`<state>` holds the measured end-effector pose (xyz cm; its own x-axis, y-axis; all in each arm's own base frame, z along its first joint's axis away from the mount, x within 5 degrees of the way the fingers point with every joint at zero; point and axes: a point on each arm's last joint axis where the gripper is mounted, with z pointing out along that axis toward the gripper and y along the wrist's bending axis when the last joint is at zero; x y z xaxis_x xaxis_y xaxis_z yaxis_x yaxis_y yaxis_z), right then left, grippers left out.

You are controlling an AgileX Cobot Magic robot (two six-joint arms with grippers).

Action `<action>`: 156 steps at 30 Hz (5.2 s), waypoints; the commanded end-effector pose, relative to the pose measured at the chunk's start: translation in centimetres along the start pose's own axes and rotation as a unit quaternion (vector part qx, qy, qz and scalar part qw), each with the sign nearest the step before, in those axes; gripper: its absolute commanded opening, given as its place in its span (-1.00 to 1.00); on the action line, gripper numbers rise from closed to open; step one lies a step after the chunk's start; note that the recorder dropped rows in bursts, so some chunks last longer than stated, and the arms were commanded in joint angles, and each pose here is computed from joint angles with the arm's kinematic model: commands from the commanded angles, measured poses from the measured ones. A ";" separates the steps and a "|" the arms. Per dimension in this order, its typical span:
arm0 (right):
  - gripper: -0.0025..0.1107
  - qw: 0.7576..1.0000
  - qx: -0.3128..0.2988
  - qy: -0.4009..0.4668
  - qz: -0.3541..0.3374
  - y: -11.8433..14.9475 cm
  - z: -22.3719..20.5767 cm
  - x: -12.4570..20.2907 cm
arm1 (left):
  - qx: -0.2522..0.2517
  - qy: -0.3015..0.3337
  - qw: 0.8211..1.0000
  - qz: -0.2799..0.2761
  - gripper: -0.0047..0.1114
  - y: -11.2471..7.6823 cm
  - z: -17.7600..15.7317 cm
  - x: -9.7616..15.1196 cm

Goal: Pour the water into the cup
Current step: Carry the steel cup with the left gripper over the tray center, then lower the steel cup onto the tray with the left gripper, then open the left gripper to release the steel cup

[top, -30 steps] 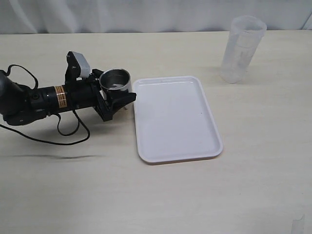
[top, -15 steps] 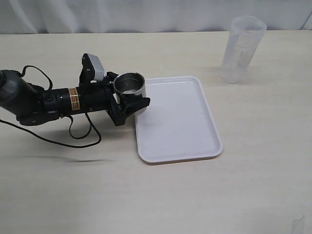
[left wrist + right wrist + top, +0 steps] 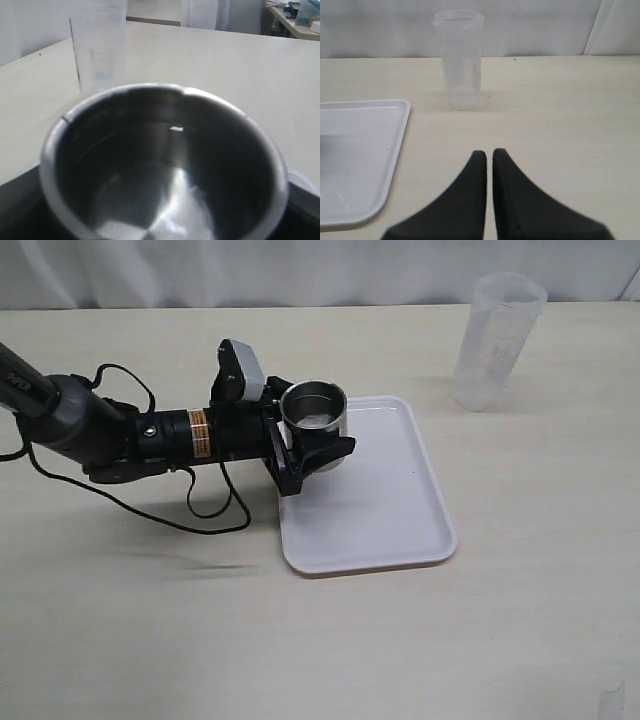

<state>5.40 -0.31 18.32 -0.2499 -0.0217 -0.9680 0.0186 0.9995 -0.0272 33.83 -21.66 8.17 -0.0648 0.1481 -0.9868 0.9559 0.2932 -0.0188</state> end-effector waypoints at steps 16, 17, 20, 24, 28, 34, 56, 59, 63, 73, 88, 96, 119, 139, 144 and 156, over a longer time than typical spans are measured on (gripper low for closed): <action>-0.88 1.000 -0.002 0.000 -0.001 0.0 0.0 0.1 | 0.003 0.013 1.000 0.025 -0.92 -1.7 3.9 -1.9; -0.88 1.000 -0.002 0.000 -0.001 0.0 0.0 0.1 | 0.003 0.013 1.000 0.025 -0.92 -1.7 3.9 -1.9; -0.88 1.000 -0.002 0.000 -0.001 0.0 0.0 0.1 | 0.004 0.014 1.000 0.025 -0.92 -1.9 4.0 -1.9; -0.88 1.000 -0.002 0.000 -0.001 0.0 0.0 0.1 | 0.008 0.014 1.000 0.026 -0.92 -2.2 4.1 -2.0; -0.88 1.000 -0.002 0.000 -0.001 0.0 0.0 0.1 | 0.012 0.016 0.999 0.029 -0.92 -2.5 4.4 -1.9; -0.88 1.000 -0.002 0.000 -0.001 0.0 0.0 0.1 | -0.001 0.031 0.999 0.035 -0.92 -2.3 4.4 -1.6; -0.88 1.000 -0.002 0.000 -0.001 0.0 0.0 0.1 | 0.001 0.020 1.000 0.021 -0.92 -2.6 4.9 1.2; -0.88 1.000 -0.002 0.000 -0.001 0.0 0.0 0.1 | 0.003 0.011 1.000 0.020 -0.92 -2.6 4.9 1.1; -0.88 1.000 -0.002 0.000 -0.001 0.0 0.0 0.1 | 0.003 0.013 1.000 0.020 -0.92 -2.6 4.9 1.1; -0.88 1.000 -0.002 0.000 -0.001 0.0 0.0 0.1 | 0.004 0.015 1.000 0.020 -0.92 -2.7 4.9 1.2; -0.88 1.000 -0.002 0.000 -0.001 0.0 0.0 0.1 | 0.007 0.021 1.000 0.005 -0.92 -2.8 5.0 2.7; -0.88 1.000 -0.002 0.000 -0.001 0.0 0.0 0.1 | 0.007 0.018 1.000 0.004 -0.92 -2.8 5.0 2.7; -0.88 1.000 -0.002 0.000 -0.001 0.0 0.0 0.1 | 0.008 0.023 1.000 0.008 0.47 -2.8 5.0 2.8; -0.88 1.000 -0.002 0.000 -0.001 0.0 0.0 0.1 | 0.007 0.021 1.000 0.012 0.89 -2.8 5.0 2.3; -0.88 1.000 -0.002 0.000 -0.001 0.0 0.0 0.1 | 0.012 -0.007 1.000 0.020 0.89 -2.8 4.9 1.0; -0.88 1.000 -0.002 0.000 -0.001 0.0 0.0 0.1 | 0.018 -0.059 0.997 0.035 0.89 -2.5 4.4 -0.2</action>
<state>5.40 -0.31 18.32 -0.2499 -0.0217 -0.9680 0.0186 0.9995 -0.0272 32.17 -26.94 6.75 -0.0029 0.0797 -0.9968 0.9718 0.2352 0.0160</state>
